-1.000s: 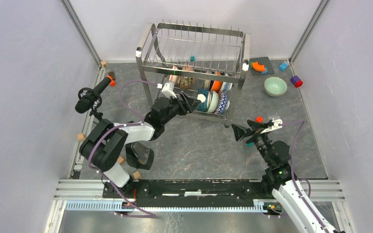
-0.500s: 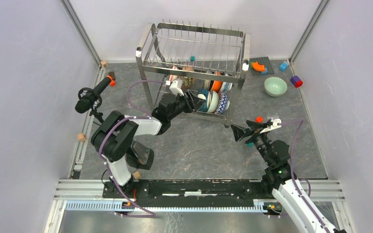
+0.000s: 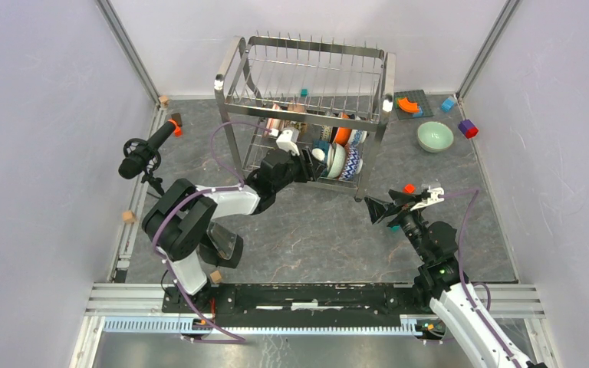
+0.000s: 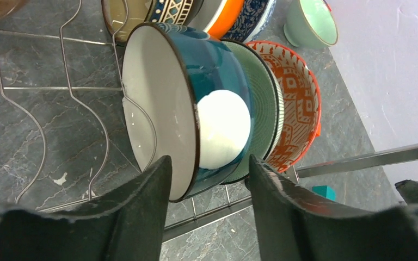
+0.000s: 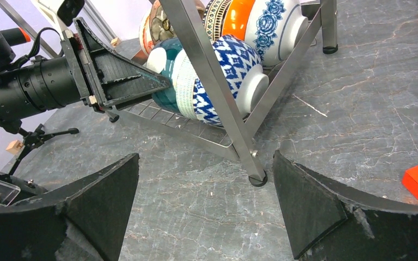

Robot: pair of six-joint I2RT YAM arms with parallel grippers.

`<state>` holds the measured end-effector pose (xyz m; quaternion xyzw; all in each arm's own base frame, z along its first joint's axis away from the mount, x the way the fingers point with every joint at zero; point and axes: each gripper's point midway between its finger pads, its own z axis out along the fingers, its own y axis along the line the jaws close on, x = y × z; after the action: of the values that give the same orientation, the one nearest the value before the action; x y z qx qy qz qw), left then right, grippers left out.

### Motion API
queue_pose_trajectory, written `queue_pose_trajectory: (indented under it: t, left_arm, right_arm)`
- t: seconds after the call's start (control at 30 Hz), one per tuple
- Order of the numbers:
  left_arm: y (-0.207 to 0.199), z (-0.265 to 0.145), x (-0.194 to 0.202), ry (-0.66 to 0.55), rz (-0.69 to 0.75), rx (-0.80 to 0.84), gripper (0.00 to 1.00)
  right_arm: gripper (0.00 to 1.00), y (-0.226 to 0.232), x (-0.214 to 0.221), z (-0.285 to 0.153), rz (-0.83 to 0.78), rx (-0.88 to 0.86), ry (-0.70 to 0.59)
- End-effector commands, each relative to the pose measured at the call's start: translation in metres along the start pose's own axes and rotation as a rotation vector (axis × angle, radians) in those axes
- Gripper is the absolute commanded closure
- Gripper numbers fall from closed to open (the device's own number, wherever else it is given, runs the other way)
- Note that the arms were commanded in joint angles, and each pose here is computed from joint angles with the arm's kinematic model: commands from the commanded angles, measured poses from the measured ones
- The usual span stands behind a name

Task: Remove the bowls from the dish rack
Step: Pick up the bowl from the dish rack.

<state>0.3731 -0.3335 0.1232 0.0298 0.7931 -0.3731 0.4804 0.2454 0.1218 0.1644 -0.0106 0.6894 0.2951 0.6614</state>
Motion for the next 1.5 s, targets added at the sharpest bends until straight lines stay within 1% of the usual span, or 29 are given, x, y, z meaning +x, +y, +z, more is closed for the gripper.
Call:
queue_pose_trajectory:
  t: [0.0,0.13,0.3,0.5,0.6,0.83,1.0,1.23,1.47]
  left_arm:
    - [-0.007,0.005,-0.018,-0.042,0.08,-0.007,0.43]
    - [-0.01,0.007,-0.015,-0.046,0.068,0.01,0.54]
    - [-0.008,0.004,-0.021,-0.07,0.08,-0.006,0.75]
    - [-0.017,-0.001,-0.028,-0.097,0.09,0.042,0.9]
    - [-0.026,-0.004,-0.027,-0.107,0.079,0.099,0.98]
    - [-0.04,-0.008,-0.034,-0.155,0.027,0.196,0.98]
    - [-0.037,-0.014,-0.042,-0.206,-0.043,0.223,0.98]
    - [-0.03,-0.02,-0.052,-0.264,-0.185,0.279,0.98]
    - [-0.033,-0.024,-0.057,-0.292,-0.261,0.341,0.98]
  right_arm:
    - [0.03,0.004,-0.008,0.0,-0.025,-0.02,-0.033]
    - [0.03,0.003,-0.007,0.0,-0.03,-0.016,-0.031]
    - [0.03,0.002,-0.008,0.0,-0.035,-0.015,-0.033]
    - [0.03,0.002,-0.008,0.0,-0.035,-0.016,-0.032]
    - [0.03,0.003,-0.008,0.0,-0.035,-0.017,-0.032]
    - [0.03,0.002,-0.007,0.0,-0.033,-0.014,-0.029]
    - [0.03,0.002,-0.007,0.0,-0.033,-0.014,-0.032]
    - [0.03,0.003,-0.007,0.001,-0.025,-0.02,-0.035]
    - [0.03,0.004,-0.007,0.001,-0.021,-0.023,-0.035]
